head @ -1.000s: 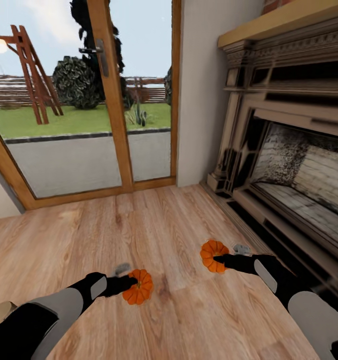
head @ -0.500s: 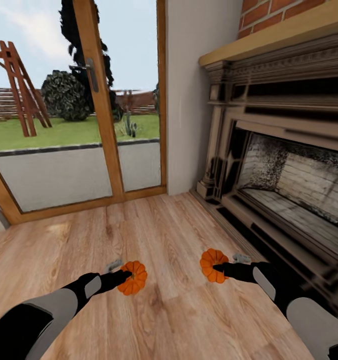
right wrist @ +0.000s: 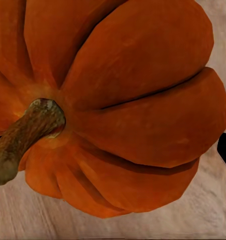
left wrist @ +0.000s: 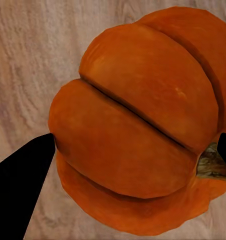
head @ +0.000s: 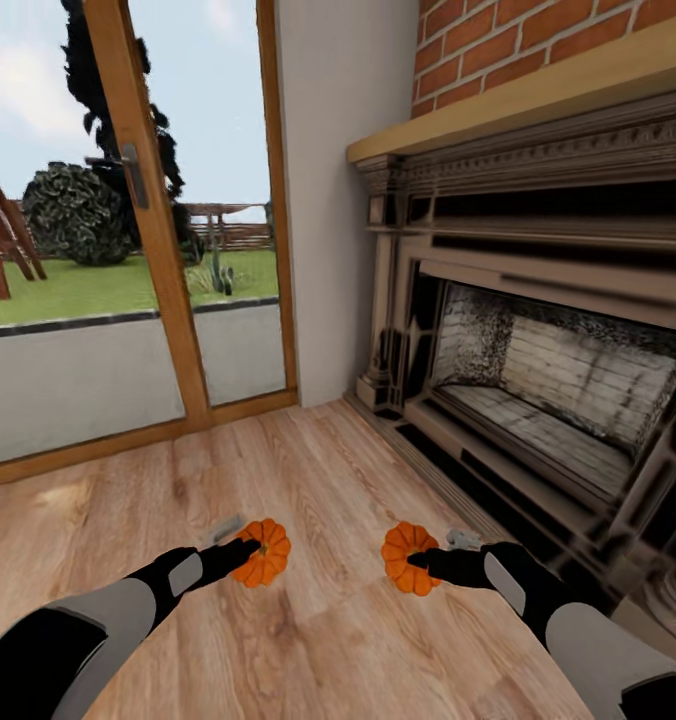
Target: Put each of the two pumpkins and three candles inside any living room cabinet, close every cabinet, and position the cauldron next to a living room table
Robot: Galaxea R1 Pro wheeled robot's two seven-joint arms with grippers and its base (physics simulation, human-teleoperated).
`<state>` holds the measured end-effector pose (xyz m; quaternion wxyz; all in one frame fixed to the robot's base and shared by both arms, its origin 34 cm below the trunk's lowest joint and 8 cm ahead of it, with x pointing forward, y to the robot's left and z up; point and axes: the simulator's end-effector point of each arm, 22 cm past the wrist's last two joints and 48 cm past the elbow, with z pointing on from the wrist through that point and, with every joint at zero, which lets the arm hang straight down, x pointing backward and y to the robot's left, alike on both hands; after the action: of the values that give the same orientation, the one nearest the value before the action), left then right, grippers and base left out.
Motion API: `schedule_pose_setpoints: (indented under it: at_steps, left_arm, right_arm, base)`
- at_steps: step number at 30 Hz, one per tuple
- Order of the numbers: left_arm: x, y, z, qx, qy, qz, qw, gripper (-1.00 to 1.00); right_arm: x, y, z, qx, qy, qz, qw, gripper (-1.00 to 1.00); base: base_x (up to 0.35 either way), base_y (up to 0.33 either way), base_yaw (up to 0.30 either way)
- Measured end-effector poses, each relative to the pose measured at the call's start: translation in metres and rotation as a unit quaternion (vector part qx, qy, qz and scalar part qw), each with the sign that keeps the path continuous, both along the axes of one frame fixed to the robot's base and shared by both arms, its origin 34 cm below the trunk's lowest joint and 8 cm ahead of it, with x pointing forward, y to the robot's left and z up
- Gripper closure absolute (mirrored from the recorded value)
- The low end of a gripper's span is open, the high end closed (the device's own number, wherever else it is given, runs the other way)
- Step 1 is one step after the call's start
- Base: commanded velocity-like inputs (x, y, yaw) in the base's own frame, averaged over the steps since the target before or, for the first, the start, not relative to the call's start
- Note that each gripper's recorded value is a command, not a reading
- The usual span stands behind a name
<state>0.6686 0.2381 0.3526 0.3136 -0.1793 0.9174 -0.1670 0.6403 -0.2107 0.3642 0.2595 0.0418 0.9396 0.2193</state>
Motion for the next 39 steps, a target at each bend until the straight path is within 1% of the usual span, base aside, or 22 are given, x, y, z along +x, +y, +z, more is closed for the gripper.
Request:
schedule_pose_setpoints:
  at_steps: [2,4,6,8,13,15,16,17,20,21,22,23,24,25,26,27,28,29,32,34,39]
  left_arm:
    - [-0.003,0.009,-0.002,0.025,0.012,0.013,0.9995,1.0]
    - [-0.004,0.009,0.0,0.032,0.016,0.022,0.9991,1.0]
    - [-0.005,0.008,0.002,0.037,0.017,0.025,0.9989,1.0]
    - [-0.007,0.01,0.003,0.04,0.019,0.026,0.9987,1.0]
    - [-0.009,0.011,0.009,0.04,0.018,0.029,0.9986,1.0]
    - [-0.008,0.011,0.013,0.04,0.014,0.029,0.9987,1.0]
    - [-0.008,0.01,0.015,0.039,0.013,0.029,0.9987,1.0]
    - [-0.009,0.01,0.017,0.039,0.011,0.029,0.9988,1.0]
    - [-0.01,0.008,0.021,0.039,0.008,0.028,0.9988,1.0]
    - [-0.012,0.008,0.021,0.04,0.008,0.027,0.9988,1.0]
    - [-0.016,0.009,0.018,0.042,0.011,0.026,0.9987,1.0]
    - [-0.017,0.009,0.019,0.041,0.01,0.027,0.9987,1.0]
    - [-0.018,0.009,0.02,0.039,0.01,0.028,0.9988,1.0]
    - [-0.025,0.008,0.014,0.04,0.015,0.027,0.9987,1.0]
    - [-0.027,0.009,0.014,0.044,0.015,0.025,0.9986,1.0]
    - [-0.027,0.006,0.017,0.038,0.014,0.028,0.9988,1.0]
    - [-0.027,0.005,0.017,0.04,0.013,0.026,0.9988,1.0]
    - [-0.029,0.004,0.017,0.04,0.014,0.025,0.9988,1.0]
    - [-0.035,0.0,0.015,0.038,0.016,0.023,0.9989,1.0]
    - [-0.037,-0.007,0.016,0.034,0.015,0.02,0.9991,1.0]
    - [-0.036,-0.012,0.024,0.032,0.009,0.018,0.9993,1.0]
  right_arm:
    - [-0.007,-0.005,-0.006,-0.011,0.009,0.003,0.9999,1.0]
    - [-0.011,-0.008,-0.008,-0.014,0.014,0.001,0.9998,1.0]
    - [-0.018,-0.012,-0.013,-0.02,0.023,-0.001,0.9996,1.0]
    - [-0.02,-0.014,-0.014,-0.021,0.022,-0.004,0.9995,1.0]
    - [-0.033,-0.028,-0.025,-0.035,0.027,-0.014,0.9989,1.0]
    - [-0.03,-0.031,-0.022,-0.037,0.015,-0.019,0.999,1.0]
    - [-0.029,-0.034,-0.021,-0.044,0.005,-0.017,0.9989,1.0]
    - [-0.031,-0.035,-0.022,-0.049,0.002,-0.015,0.9987,1.0]
    - [-0.047,-0.04,-0.033,-0.067,0.008,-0.005,0.9977,1.0]
    - [-0.053,-0.043,-0.037,-0.067,0.014,-0.008,0.9976,1.0]
    - [-0.062,-0.047,-0.044,-0.073,0.024,-0.007,0.997,1.0]
    - [-0.066,-0.049,-0.045,-0.076,0.027,-0.006,0.9967,1.0]
    - [-0.069,-0.051,-0.047,-0.072,0.03,-0.015,0.9968,1.0]
    - [-0.079,-0.059,-0.057,-0.078,0.023,-0.026,0.9963,1.0]
    - [-0.088,-0.064,-0.063,-0.096,0.022,-0.012,0.9951,1.0]
    - [-0.088,-0.063,-0.062,-0.088,0.016,-0.023,0.9958,1.0]
    - [-0.091,-0.063,-0.064,-0.086,0.015,-0.026,0.9958,1.0]
    - [-0.096,-0.065,-0.067,-0.091,0.015,-0.022,0.9955,1.0]
    - [-0.102,-0.065,-0.069,-0.09,0.015,-0.025,0.9955,1.0]
    - [-0.104,-0.065,-0.068,-0.09,0.014,-0.026,0.9955,1.0]
    - [-0.105,-0.067,-0.065,-0.091,0.012,-0.027,0.9954,1.0]
  base:
    - [0.0,0.0,-0.291]
    - [0.0,0.0,-0.291]
    - [0.0,0.0,-0.286]
    - [0.0,0.0,-0.279]
    - [0.0,0.0,-0.191]
    - [0.0,0.0,-0.04]
    - [0.0,0.0,-0.017]
    - [0.0,0.0,-0.011]
    - [0.0,0.0,-0.004]
    - [0.0,0.0,0.0]
    - [0.0,0.0,0.0]
    - [0.0,0.0,0.0]
    - [0.0,0.0,0.0]
    - [0.0,0.0,0.0]
    - [0.0,0.0,-0.016]
    - [0.0,0.0,-0.058]
    - [0.0,0.0,-0.097]
    - [0.0,0.0,-0.122]
    - [0.0,0.0,-0.149]
    - [0.0,0.0,-0.166]
    - [0.0,0.0,-0.17]
